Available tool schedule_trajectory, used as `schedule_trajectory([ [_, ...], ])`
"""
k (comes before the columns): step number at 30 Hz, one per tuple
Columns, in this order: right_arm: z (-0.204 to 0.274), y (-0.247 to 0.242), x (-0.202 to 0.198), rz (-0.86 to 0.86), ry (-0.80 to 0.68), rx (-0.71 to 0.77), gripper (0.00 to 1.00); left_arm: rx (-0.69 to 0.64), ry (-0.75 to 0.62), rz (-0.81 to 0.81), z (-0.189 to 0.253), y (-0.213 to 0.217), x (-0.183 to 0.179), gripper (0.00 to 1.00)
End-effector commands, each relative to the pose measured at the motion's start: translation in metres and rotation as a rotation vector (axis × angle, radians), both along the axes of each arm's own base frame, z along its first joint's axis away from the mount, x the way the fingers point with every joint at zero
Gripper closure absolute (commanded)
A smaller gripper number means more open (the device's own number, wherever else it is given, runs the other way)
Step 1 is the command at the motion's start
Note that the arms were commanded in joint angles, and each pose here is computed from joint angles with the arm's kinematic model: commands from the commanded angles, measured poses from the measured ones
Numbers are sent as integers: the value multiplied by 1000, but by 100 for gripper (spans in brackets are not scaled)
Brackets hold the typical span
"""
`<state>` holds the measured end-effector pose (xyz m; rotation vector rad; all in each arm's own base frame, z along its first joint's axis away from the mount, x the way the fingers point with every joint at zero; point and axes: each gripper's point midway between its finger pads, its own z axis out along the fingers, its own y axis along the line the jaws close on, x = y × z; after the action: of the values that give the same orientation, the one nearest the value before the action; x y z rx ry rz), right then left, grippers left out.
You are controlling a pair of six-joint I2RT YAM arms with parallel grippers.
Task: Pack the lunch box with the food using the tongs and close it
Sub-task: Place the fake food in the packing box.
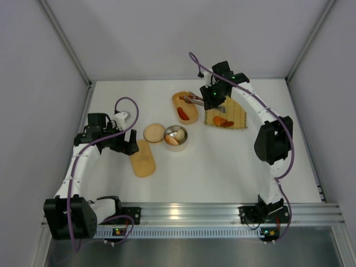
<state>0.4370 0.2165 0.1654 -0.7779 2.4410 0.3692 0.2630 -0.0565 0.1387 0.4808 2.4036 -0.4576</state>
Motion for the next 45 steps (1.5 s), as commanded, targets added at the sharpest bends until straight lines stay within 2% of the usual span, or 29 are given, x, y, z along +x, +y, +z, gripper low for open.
schedule_trajectory([
  [1, 25, 23, 29, -9, -129, 59, 100, -3, -62, -6, 9, -1, 11, 2],
  [6, 8, 29, 37, -5, -118, 52, 99, 0, -61, -8, 8, -1, 11, 2],
  [16, -8, 39, 54, -7, -114, 53, 90, 8, -59, -5, 4, 1, 13, 2],
  [18, -10, 40, 56, -8, -115, 51, 86, 7, -53, -6, 2, 1, 13, 2],
  [22, -10, 46, 56, 7, -121, 52, 71, 8, -47, -10, 0, 1, 13, 2],
  [31, 9, 49, 48, 29, -139, 61, 51, -8, -49, -13, 4, -2, 16, 2],
  [36, 28, 45, 41, 40, -162, 56, 51, -19, -47, -9, 8, -3, 17, 2],
  [41, 56, 27, 23, 70, -190, 38, 58, -14, -62, -11, 16, -3, 16, 2],
  [45, 76, -14, -13, 91, -194, 20, 58, -8, -67, -20, 21, -2, 13, 2],
])
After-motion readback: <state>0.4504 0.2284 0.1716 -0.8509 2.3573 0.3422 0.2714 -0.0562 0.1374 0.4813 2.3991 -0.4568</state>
